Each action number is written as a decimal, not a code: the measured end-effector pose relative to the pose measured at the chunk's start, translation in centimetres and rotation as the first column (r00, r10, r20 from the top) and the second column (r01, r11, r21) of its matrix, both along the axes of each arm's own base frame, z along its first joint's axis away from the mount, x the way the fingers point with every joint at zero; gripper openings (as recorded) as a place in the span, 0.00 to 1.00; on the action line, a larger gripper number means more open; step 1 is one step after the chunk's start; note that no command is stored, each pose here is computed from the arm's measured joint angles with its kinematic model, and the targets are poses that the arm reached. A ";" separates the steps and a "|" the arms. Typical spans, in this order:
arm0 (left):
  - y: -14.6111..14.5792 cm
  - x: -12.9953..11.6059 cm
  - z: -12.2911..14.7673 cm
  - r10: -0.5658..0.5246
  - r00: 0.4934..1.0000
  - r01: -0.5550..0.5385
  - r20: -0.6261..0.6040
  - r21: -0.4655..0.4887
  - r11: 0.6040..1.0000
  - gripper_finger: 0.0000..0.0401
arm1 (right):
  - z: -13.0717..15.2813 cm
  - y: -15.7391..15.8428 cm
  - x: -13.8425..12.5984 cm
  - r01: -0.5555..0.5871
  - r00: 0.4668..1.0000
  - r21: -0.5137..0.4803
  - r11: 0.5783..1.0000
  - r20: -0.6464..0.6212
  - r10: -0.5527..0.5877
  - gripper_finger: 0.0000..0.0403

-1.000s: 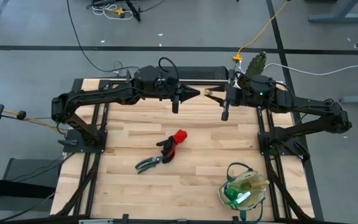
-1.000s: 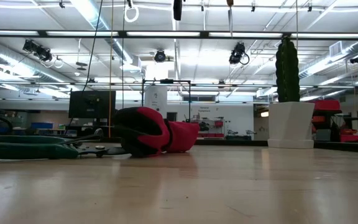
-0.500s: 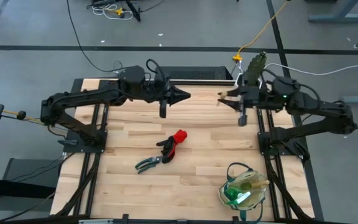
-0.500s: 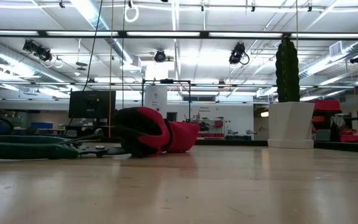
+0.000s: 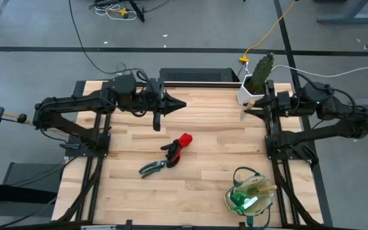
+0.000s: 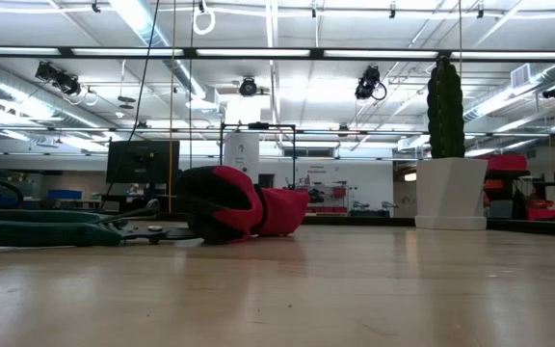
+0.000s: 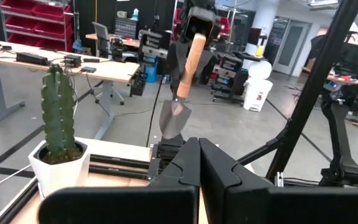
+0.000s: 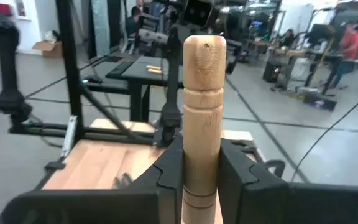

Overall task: Pick & Place Garden tools in Gardening bag
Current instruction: Put the light brown trowel into the gardening tool bag

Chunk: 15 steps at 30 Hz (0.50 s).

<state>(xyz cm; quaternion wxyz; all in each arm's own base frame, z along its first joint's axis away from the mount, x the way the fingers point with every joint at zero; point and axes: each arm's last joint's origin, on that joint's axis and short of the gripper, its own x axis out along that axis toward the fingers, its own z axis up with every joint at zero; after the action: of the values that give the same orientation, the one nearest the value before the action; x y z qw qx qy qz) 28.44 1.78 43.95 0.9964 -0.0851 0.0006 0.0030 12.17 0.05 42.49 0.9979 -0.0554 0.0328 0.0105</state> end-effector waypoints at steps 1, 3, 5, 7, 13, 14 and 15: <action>-0.1 -0.2 0.1 -0.002 1.000 0.002 -0.003 0.001 1.000 0.00 | -0.1 0.1 -0.1 -0.011 1.000 0.004 1.000 -0.008 0.011 0.14; -0.3 -0.5 0.2 -0.007 1.000 0.007 0.000 0.011 1.000 0.00 | -0.2 0.3 -0.4 -0.042 0.999 0.018 0.999 -0.023 0.043 0.14; -0.6 -0.7 0.4 -0.016 1.000 0.016 0.006 0.029 0.999 0.00 | -0.3 0.6 -0.7 -0.086 0.996 0.036 0.996 -0.036 0.087 0.14; -0.8 -0.8 0.5 -0.019 1.000 0.018 0.011 0.036 0.999 0.00 | -0.4 0.9 -0.9 -0.146 0.988 0.058 0.988 -0.047 0.149 0.14; -1.3 -1.0 0.7 -0.025 1.000 0.024 0.018 0.035 0.999 0.00 | -0.6 1.7 -1.2 -0.243 0.965 0.139 0.960 -0.066 0.254 0.14; -1.3 -1.0 0.6 -0.020 1.000 0.019 0.017 0.034 0.999 0.00 | -0.6 1.8 -1.2 -0.252 0.962 0.145 0.957 -0.066 0.264 0.14; -1.4 -0.9 0.6 -0.013 1.000 0.013 0.015 0.034 0.999 0.00 | -0.6 1.9 -1.2 -0.262 0.960 0.149 0.953 -0.065 0.274 0.14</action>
<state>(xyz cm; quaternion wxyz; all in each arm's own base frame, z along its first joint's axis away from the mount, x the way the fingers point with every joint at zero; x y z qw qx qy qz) 27.50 0.40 44.56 0.9976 -0.0682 -0.0064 -0.0041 10.94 1.94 41.89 0.9863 0.0108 0.0665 0.1505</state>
